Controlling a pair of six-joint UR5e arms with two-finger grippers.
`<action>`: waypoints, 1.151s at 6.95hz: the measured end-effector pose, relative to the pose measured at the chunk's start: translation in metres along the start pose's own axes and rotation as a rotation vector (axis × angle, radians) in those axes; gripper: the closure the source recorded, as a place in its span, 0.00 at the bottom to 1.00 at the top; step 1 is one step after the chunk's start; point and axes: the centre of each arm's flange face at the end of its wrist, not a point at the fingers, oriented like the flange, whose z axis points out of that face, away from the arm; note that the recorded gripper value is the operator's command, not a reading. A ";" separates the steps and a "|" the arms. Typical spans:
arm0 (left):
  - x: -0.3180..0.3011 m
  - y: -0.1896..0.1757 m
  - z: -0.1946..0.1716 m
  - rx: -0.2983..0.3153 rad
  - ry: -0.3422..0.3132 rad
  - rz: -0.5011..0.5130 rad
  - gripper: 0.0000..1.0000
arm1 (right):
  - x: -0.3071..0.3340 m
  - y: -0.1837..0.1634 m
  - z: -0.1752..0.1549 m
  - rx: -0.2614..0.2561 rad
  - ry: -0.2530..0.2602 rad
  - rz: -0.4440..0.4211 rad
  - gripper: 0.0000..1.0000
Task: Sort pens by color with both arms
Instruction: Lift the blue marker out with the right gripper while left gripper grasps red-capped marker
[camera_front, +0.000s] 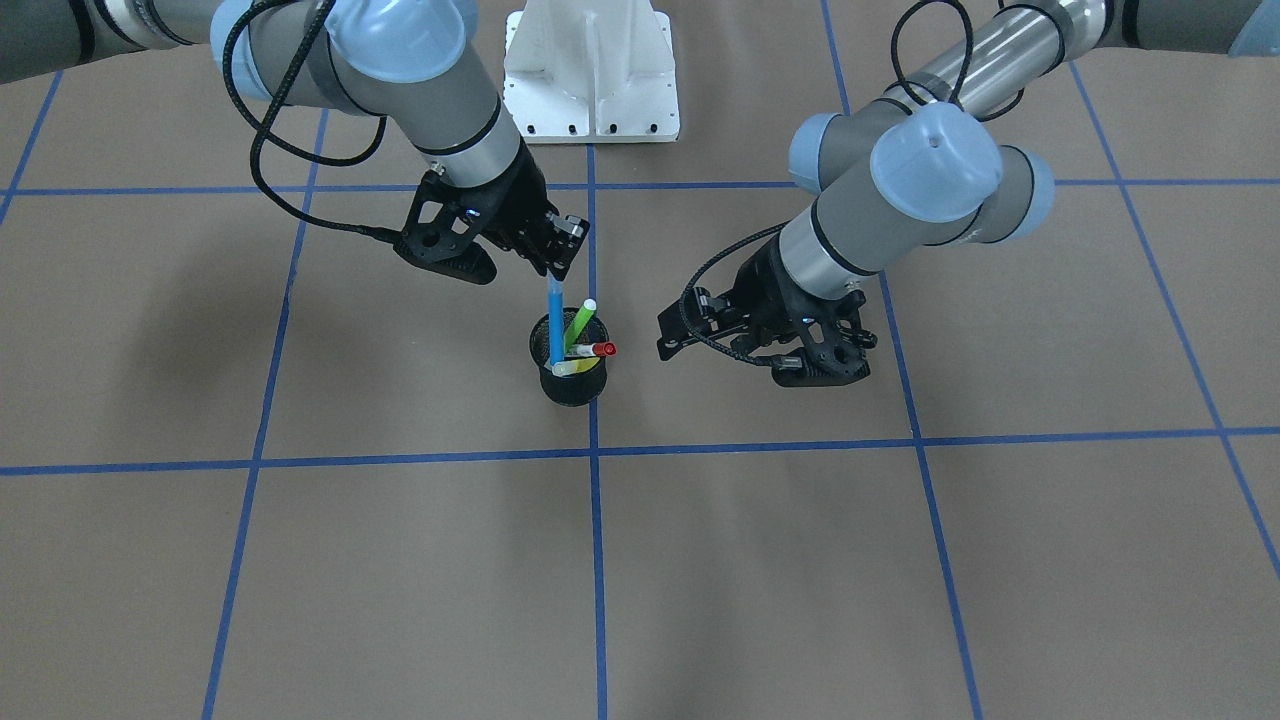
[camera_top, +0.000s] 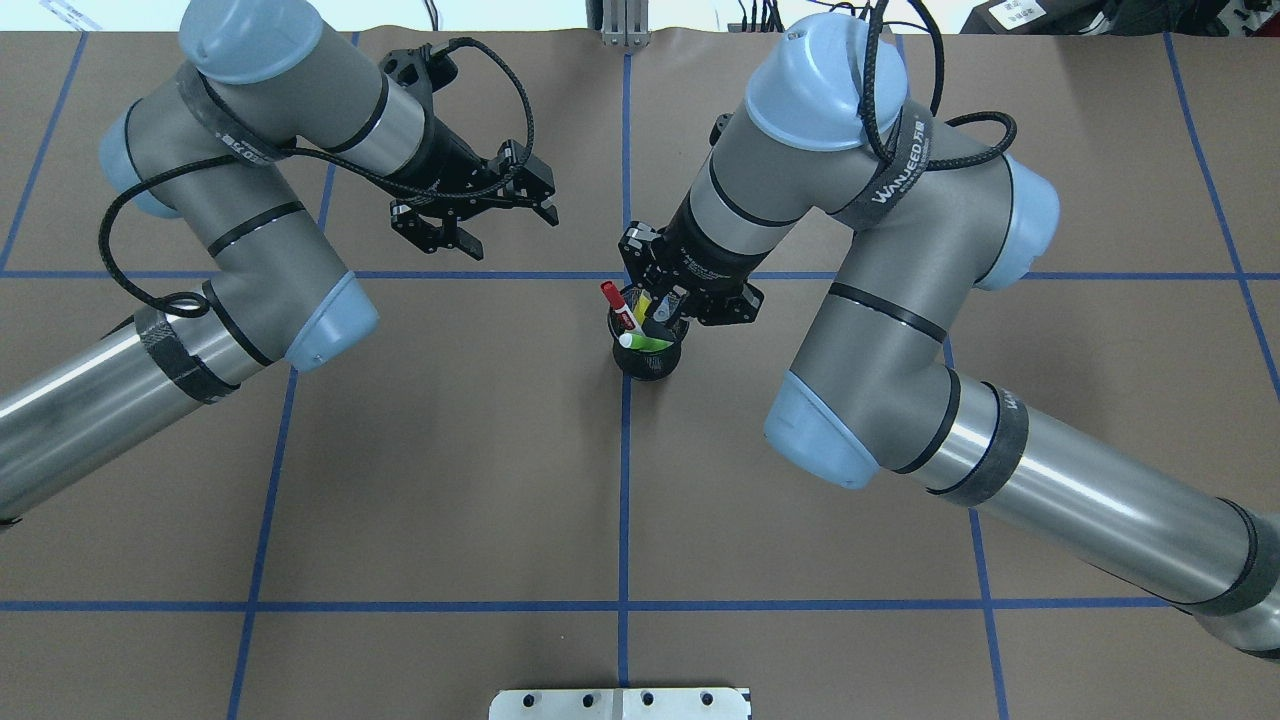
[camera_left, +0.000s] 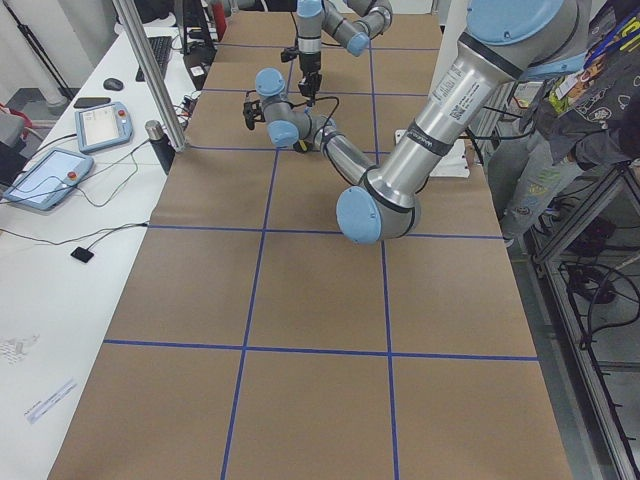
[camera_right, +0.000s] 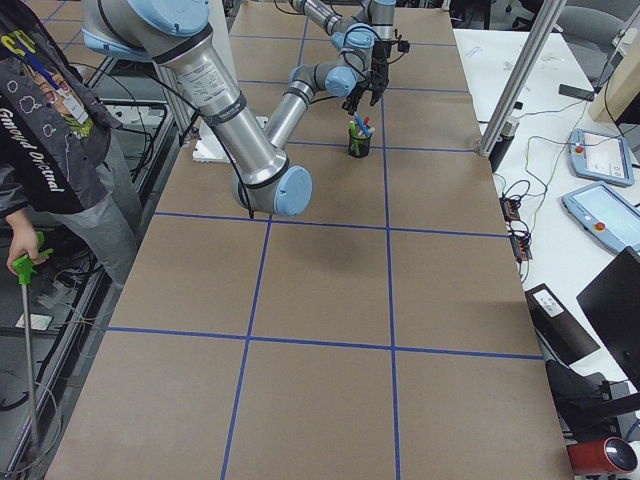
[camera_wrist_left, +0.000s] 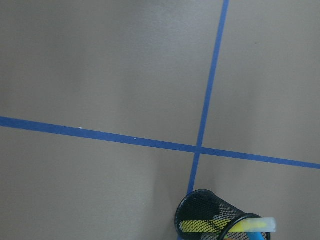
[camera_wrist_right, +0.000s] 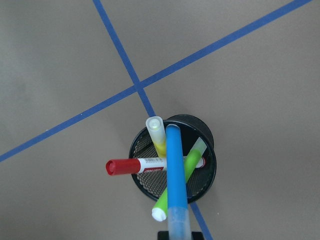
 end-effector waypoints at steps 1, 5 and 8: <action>0.015 0.011 0.011 0.017 0.006 0.001 0.14 | -0.001 0.004 -0.005 -0.009 -0.010 0.010 0.84; 0.032 0.032 0.033 0.032 0.007 -0.002 0.20 | 0.007 -0.009 -0.044 -0.031 -0.041 0.041 0.84; 0.036 0.045 0.052 0.060 -0.002 0.008 0.41 | 0.024 -0.072 -0.098 0.070 -0.099 -0.091 0.84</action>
